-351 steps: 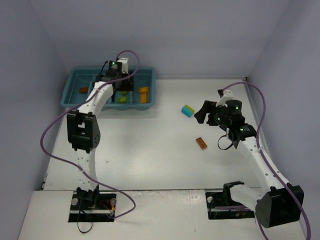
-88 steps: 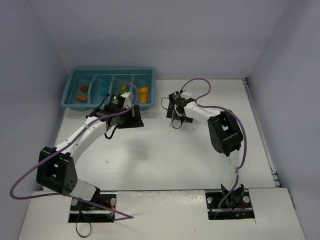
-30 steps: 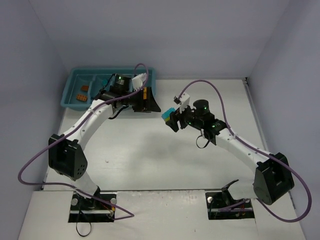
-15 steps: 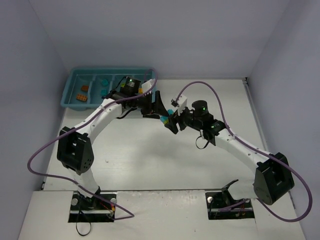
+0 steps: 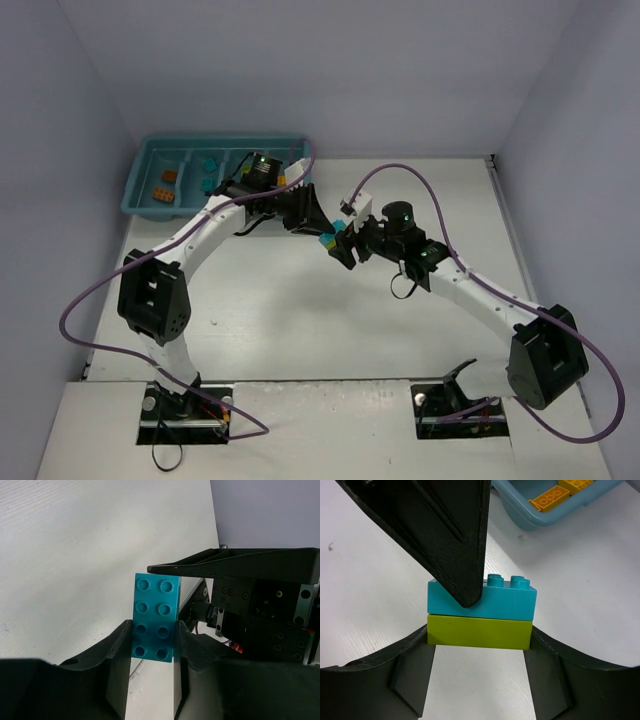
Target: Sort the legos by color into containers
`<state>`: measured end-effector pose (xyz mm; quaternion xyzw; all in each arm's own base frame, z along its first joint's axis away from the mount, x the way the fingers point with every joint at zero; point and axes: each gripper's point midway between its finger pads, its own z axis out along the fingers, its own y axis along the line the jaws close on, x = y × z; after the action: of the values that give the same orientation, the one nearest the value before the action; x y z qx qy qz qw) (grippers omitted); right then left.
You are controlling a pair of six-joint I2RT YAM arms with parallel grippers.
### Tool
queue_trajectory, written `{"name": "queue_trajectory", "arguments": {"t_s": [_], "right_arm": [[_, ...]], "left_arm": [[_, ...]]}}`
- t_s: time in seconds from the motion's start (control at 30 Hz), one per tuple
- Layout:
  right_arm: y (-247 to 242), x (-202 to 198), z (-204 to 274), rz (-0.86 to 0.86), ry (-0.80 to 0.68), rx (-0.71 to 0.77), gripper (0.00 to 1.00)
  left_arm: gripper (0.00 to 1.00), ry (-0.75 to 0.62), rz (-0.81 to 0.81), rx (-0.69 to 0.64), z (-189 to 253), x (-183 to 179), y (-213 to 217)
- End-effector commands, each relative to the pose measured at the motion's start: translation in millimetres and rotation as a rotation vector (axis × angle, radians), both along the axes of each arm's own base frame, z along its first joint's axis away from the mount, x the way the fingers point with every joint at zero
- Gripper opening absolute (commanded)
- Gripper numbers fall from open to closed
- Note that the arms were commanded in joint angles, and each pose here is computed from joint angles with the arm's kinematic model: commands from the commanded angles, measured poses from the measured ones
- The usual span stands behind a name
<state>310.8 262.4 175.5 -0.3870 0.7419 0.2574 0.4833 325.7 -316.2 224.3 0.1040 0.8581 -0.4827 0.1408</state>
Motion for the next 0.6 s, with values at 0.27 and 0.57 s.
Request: {"name": "queue_trajectory", "arguments": {"t_s": [0.27, 0.57], "right_arm": [[5.2, 2.8, 9.7, 0.024, -0.083, 0.001, 0.00], [-7.3, -5.6, -9.2, -0.010, -0.060, -0.027, 0.00]], "left_arm": [[0.00, -0.055, -0.052, -0.122, 43.1, 0.9, -1.2], [0.00, -0.059, 0.037, -0.119, 51.4, 25.8, 51.4]]}}
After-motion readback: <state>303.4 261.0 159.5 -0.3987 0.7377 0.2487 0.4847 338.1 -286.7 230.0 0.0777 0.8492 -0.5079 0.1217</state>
